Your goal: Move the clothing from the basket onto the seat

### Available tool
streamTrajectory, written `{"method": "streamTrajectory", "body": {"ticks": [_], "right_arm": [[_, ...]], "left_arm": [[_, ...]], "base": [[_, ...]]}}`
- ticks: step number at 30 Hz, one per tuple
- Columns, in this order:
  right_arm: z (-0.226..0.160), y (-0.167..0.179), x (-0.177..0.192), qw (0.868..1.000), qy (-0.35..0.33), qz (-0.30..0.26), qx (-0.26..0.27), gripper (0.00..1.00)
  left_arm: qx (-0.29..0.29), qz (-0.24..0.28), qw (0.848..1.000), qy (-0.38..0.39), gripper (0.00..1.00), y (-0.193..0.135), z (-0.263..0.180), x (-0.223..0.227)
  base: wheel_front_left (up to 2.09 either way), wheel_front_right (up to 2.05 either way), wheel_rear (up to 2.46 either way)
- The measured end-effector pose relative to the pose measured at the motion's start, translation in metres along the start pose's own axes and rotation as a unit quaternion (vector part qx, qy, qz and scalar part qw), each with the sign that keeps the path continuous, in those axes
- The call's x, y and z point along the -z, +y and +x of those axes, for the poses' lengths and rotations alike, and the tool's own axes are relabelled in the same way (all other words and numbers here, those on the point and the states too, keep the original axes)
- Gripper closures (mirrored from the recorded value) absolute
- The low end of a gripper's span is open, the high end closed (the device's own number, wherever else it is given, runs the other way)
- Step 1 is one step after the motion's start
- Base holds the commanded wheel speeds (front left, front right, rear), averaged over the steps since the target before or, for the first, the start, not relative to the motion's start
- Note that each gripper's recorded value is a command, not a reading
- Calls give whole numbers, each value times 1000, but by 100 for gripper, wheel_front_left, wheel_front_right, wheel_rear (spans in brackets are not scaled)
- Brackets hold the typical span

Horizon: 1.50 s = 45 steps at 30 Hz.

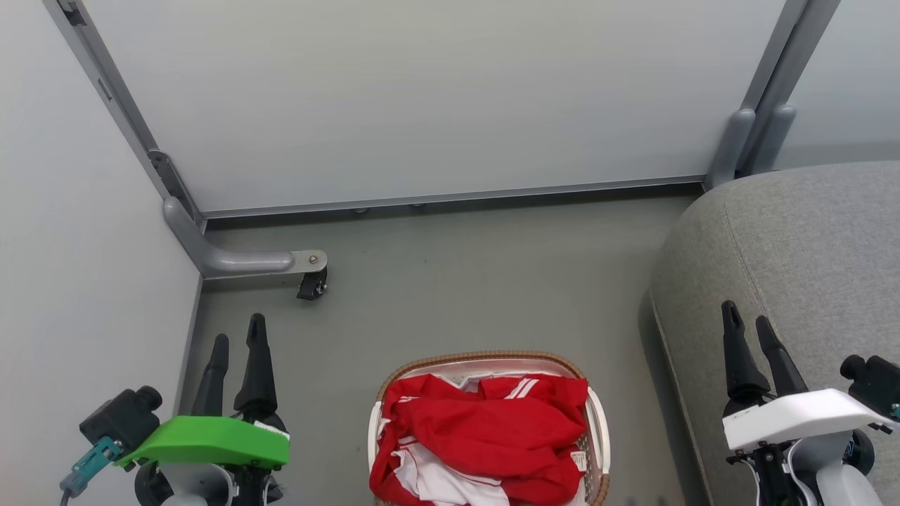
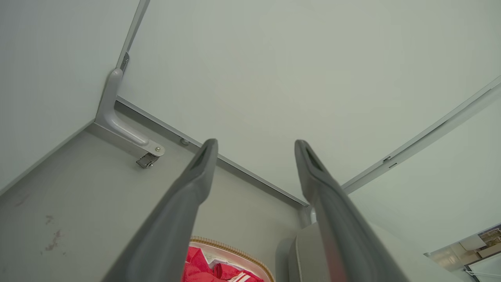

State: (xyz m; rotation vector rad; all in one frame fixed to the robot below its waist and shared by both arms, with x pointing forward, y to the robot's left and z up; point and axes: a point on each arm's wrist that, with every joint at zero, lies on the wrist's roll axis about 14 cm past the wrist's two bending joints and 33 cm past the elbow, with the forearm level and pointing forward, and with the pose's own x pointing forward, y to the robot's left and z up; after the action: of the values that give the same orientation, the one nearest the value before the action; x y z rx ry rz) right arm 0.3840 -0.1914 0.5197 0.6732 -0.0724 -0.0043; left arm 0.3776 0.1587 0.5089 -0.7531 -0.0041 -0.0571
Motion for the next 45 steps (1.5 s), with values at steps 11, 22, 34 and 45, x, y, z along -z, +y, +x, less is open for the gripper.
{"method": "streamTrajectory", "body": {"ticks": [11,22,34,45], "right_arm": [[-2,0,9,998,11,-69,-7,0],[-3,1,14,992,14,-126,-15,0],[-3,6,16,983,13,-178,-30,0],[-5,9,19,974,13,-223,-42,0]], "left_arm": [[-2,72,997,15,0,5,-5,12],[-3,126,992,25,0,11,-9,20],[-3,173,984,31,0,16,-13,25],[0,207,978,39,0,20,-18,32]], "base": [[0,0,0],[0,0,0],[0,0,0],[0,0,0]]}}
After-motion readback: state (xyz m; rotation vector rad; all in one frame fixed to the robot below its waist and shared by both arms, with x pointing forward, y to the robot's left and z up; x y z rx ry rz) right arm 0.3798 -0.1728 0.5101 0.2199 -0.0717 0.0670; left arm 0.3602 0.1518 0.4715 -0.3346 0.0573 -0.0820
